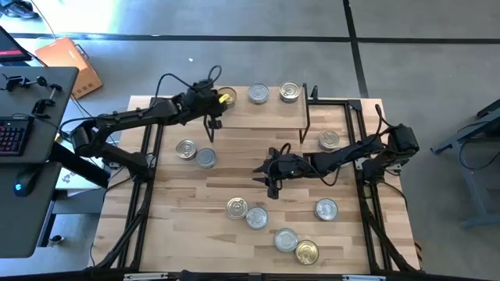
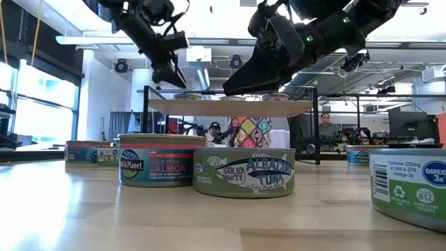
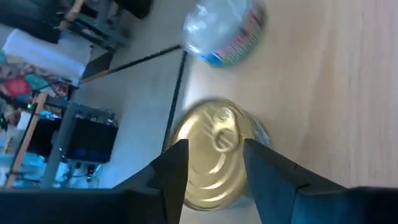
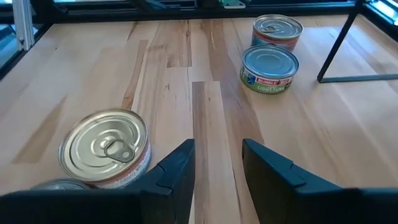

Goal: Stack canned seafood by type on shelf
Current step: Adjust the blue tuna can on the shelf

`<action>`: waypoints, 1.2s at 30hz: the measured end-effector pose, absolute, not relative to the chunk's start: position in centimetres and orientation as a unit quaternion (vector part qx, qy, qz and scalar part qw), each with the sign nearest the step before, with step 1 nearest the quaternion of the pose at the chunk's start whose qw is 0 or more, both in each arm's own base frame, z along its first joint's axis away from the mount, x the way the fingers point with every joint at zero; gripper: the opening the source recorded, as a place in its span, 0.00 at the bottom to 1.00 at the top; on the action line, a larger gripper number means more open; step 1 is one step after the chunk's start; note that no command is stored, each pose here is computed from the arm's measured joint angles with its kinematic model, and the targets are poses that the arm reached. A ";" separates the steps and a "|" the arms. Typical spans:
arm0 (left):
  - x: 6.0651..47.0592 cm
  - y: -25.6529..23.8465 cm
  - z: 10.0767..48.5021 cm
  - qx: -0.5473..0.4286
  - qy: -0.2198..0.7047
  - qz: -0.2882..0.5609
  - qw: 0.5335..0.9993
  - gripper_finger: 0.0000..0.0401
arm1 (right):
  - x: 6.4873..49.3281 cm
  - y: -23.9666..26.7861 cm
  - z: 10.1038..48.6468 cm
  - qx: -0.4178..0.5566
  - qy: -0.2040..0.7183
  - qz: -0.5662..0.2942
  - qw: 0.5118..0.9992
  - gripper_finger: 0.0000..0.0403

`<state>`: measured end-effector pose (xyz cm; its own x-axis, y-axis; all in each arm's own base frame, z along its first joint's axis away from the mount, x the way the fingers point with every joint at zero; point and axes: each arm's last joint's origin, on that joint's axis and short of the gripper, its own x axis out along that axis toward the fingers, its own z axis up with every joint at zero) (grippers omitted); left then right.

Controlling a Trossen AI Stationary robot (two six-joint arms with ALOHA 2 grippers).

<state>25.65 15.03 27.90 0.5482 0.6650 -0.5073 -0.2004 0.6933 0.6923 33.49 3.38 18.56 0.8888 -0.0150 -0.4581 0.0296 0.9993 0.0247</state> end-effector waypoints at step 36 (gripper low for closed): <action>25.4 8.3 24.8 0.187 0.309 0.218 0.907 0.28 | 27.2 -21.1 29.8 0.104 0.349 -0.405 0.839 0.08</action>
<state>25.42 8.31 24.81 0.7143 0.5106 -0.4787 -0.2799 0.8353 0.4733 27.18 -21.15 29.82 0.4289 -0.6069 -0.6691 0.7522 0.6501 -0.1075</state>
